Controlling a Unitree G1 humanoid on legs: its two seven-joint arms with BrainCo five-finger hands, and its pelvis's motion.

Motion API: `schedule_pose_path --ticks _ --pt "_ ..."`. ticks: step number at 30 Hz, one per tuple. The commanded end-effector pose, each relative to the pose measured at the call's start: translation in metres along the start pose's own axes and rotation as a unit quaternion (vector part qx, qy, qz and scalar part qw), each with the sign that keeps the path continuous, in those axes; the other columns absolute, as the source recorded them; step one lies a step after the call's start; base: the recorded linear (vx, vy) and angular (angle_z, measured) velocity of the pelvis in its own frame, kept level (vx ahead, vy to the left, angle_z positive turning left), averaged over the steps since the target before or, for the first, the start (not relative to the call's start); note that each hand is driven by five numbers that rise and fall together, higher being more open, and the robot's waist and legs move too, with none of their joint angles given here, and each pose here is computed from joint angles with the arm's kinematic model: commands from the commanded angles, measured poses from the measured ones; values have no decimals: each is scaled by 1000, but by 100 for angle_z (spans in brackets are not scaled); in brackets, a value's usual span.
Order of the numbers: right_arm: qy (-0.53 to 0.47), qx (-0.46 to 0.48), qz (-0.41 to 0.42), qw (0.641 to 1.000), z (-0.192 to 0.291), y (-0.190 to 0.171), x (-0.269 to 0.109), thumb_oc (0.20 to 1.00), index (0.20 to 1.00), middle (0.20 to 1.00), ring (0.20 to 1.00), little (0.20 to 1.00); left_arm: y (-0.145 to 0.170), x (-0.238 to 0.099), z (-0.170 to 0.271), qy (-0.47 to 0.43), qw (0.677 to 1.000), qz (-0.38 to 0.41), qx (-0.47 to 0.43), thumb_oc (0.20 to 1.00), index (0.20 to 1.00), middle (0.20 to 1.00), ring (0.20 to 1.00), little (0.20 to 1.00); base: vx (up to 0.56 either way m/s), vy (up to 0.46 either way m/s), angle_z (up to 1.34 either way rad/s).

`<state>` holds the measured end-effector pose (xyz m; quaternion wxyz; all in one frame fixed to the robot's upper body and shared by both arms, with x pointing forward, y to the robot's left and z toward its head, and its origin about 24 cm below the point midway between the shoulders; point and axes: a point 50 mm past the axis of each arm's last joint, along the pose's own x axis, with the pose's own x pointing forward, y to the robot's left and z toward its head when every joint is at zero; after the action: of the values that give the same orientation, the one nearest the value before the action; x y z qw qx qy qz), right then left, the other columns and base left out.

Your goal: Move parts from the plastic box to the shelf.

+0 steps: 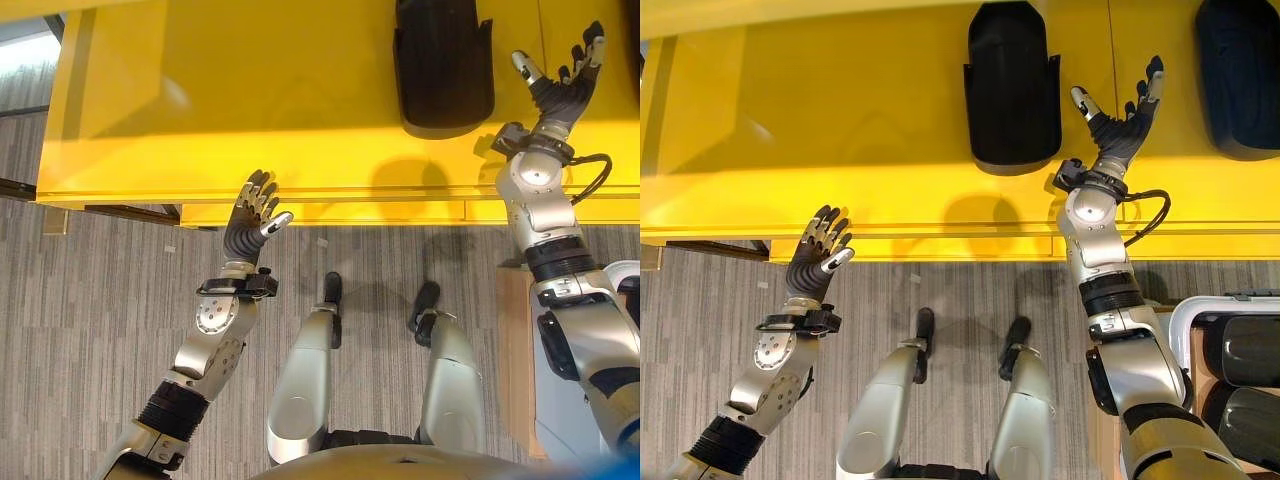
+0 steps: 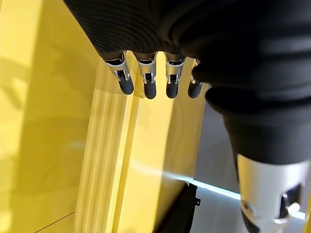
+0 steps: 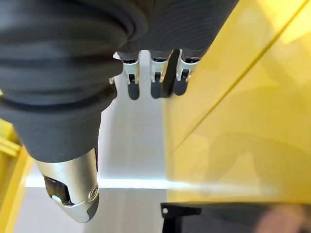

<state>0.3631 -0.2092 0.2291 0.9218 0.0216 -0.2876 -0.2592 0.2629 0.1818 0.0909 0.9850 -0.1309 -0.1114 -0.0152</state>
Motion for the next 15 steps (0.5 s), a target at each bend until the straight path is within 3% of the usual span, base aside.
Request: schedule_pose_path --ticks 1,10,15 --pt "-78 23 0 997 26 -6 3 1000 1000 1000 1000 1000 -1 -6 18 -50 999 -8 4 1000 1000 1000 1000 1000 0 0 0" --pt "-56 63 35 996 8 -21 -40 1000 1000 1000 1000 1000 2 -8 18 -49 999 -8 13 1000 1000 1000 1000 1000 10 -3 -3" --pt "10 84 109 990 -17 -31 -88 1000 1000 1000 1000 1000 9 -15 13 -38 999 -4 19 1000 1000 1000 1000 1000 75 16 -7"
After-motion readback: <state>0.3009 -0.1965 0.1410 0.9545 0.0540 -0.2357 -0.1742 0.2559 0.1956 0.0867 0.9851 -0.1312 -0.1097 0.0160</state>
